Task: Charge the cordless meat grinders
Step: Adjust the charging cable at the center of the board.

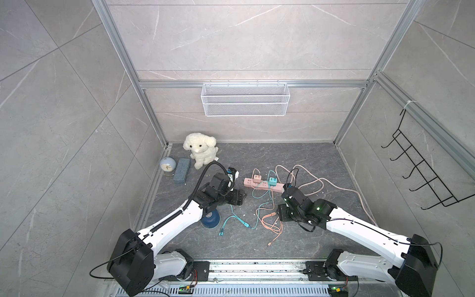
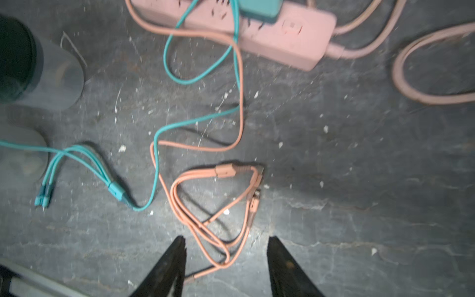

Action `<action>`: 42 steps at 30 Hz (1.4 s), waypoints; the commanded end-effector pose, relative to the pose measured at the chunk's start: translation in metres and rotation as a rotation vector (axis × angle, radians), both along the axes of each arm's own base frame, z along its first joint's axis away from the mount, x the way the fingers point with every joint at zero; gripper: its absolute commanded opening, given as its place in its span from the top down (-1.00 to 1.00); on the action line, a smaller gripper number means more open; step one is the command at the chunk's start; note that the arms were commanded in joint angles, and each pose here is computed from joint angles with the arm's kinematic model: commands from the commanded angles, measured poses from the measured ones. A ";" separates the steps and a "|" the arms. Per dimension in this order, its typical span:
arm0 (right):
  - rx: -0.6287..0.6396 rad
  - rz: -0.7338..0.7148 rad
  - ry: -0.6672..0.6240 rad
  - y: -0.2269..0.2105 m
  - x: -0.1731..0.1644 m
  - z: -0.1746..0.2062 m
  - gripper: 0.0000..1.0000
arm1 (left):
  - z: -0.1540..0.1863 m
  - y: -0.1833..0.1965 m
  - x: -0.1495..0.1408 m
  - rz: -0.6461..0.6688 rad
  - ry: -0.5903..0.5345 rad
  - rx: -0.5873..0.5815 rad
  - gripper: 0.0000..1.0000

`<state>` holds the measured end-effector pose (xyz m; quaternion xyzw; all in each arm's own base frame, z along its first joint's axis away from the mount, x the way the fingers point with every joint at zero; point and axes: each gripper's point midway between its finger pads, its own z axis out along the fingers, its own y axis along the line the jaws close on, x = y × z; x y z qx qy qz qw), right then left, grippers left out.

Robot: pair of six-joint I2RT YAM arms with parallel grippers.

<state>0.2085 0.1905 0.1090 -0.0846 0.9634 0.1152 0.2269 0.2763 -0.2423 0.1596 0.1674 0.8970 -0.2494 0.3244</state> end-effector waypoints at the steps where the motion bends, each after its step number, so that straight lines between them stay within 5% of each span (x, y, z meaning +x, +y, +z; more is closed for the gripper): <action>1: -0.020 -0.015 0.101 -0.007 -0.029 -0.029 -0.09 | 0.014 -0.006 0.004 0.028 -0.030 -0.024 -0.52; 14: -0.024 -0.048 0.112 -0.002 -0.034 -0.070 -0.08 | 0.012 -0.009 -0.006 0.025 -0.014 -0.033 -0.52; 29: -0.159 -0.156 0.106 -0.017 -0.010 -0.096 0.19 | 0.015 -0.013 -0.001 -0.001 -0.032 -0.011 -0.52; 42: -0.174 -0.094 0.086 -0.009 -0.003 -0.096 0.85 | 0.014 -0.014 0.006 -0.012 -0.040 0.017 -0.53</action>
